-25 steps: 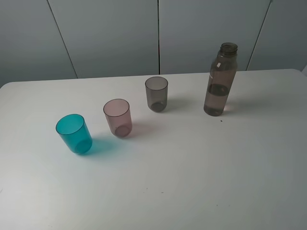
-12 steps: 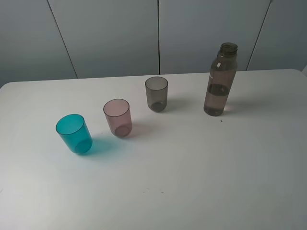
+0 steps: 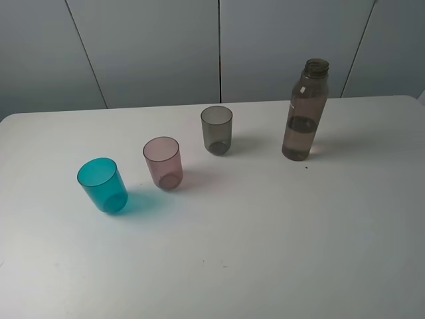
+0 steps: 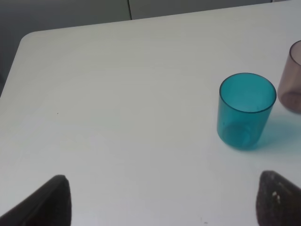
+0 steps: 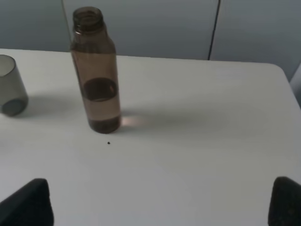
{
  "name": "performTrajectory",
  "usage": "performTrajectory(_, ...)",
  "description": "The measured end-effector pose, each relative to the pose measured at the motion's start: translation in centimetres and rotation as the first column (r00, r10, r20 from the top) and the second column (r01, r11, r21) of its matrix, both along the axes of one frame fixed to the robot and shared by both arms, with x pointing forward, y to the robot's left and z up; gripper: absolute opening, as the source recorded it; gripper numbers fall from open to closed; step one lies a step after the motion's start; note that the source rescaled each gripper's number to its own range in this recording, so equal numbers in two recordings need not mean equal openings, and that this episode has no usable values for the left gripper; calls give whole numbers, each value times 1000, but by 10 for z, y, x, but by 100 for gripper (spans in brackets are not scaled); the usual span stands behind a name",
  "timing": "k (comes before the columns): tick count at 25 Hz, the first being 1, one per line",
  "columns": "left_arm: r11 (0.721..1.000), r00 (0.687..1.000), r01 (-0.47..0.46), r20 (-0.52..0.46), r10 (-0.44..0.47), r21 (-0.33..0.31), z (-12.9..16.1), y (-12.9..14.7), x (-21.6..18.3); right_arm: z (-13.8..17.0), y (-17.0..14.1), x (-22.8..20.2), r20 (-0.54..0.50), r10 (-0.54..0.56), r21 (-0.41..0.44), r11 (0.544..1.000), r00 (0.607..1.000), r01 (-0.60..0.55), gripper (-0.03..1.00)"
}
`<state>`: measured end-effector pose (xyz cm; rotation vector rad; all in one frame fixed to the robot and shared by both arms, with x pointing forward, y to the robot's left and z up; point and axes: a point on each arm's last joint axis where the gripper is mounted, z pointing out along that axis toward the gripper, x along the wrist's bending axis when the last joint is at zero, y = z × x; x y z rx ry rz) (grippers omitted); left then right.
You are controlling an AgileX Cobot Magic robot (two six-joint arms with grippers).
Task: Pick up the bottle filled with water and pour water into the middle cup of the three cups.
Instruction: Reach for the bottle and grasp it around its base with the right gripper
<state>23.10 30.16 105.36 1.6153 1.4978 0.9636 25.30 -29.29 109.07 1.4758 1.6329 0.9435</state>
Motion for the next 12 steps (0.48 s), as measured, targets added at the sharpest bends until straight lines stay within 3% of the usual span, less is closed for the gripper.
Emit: performTrajectory(12,1000,1000,0,0,0,0,0,0,0,8,2,87,-17,30,39,999,999,-29,100)
